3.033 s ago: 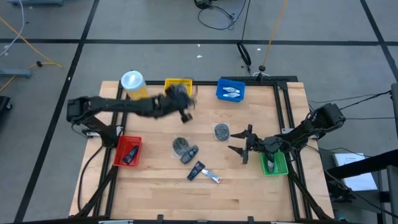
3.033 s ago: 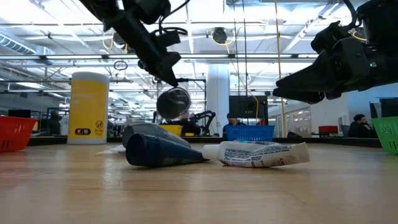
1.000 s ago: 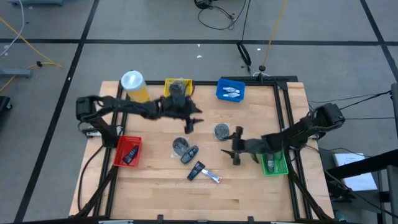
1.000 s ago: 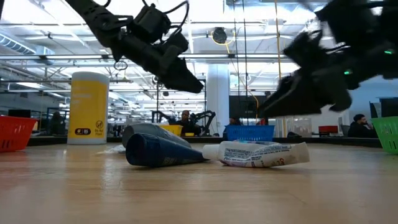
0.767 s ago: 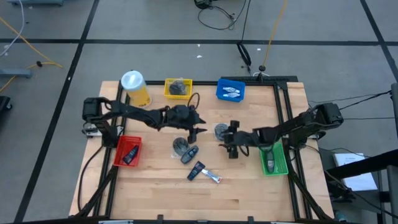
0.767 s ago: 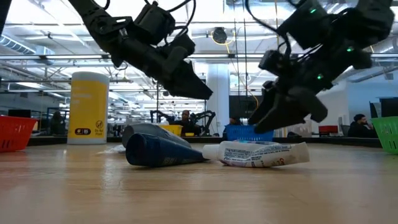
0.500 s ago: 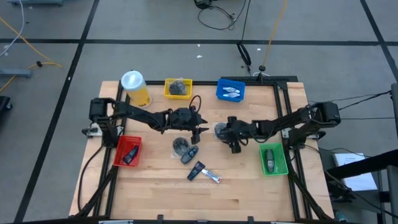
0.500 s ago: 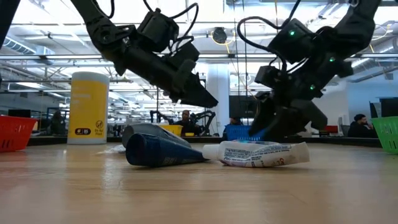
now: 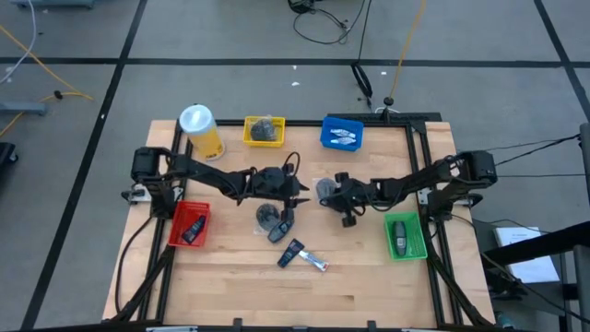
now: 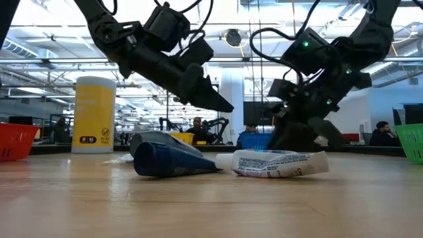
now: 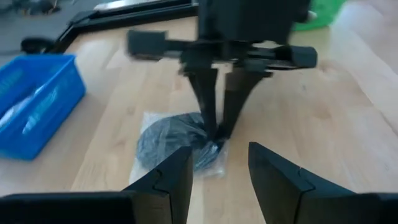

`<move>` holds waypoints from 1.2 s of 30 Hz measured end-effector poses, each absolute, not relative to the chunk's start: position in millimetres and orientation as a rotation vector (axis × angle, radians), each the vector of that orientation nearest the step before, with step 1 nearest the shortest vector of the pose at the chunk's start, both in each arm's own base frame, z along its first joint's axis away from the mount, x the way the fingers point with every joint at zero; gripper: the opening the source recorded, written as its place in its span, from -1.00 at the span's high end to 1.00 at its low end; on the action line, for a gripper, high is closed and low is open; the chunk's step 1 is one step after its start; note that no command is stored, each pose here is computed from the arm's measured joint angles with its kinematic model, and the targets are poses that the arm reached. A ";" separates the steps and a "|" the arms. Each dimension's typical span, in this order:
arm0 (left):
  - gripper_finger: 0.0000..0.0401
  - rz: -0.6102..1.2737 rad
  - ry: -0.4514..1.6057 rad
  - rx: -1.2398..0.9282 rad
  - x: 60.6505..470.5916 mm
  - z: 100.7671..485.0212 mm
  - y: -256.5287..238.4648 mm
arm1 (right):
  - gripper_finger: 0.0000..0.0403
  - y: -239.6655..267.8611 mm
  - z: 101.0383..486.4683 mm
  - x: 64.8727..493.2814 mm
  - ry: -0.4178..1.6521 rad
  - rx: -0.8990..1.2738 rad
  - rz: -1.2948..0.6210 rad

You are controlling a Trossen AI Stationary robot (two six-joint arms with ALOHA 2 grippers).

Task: Pick & Place Travel size toiletries
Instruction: Put the black hairbrush into the yellow bin

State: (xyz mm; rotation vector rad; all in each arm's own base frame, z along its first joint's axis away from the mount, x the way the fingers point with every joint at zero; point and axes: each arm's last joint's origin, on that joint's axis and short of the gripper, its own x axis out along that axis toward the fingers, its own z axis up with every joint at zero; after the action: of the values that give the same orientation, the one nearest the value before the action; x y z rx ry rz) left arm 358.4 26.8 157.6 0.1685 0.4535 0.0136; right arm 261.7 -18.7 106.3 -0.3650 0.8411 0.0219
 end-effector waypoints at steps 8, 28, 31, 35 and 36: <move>0.23 -0.108 0.388 0.447 361.5 162.1 2.0 | 0.98 0.8 115.7 263.8 0.755 -0.181 0.002; -0.59 -0.187 0.278 0.550 365.2 172.4 -30.2 | 1.00 27.7 128.0 207.9 0.064 0.111 0.057; -0.64 -0.165 0.270 0.557 365.8 173.2 -28.7 | 1.00 26.0 127.9 205.9 0.055 0.114 0.053; -0.64 -0.053 0.214 0.516 372.7 169.3 -20.5 | 1.00 26.1 127.9 205.8 0.055 0.110 0.058; -0.63 -0.042 0.202 0.507 374.6 166.3 -18.3 | 1.00 26.2 127.9 205.8 0.055 0.109 0.058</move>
State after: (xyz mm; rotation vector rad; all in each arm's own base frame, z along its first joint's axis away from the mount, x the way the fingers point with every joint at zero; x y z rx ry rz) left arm 374.6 -18.3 166.3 0.5065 0.2018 -0.0416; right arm 205.8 26.2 127.9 0.1094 0.0551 0.0584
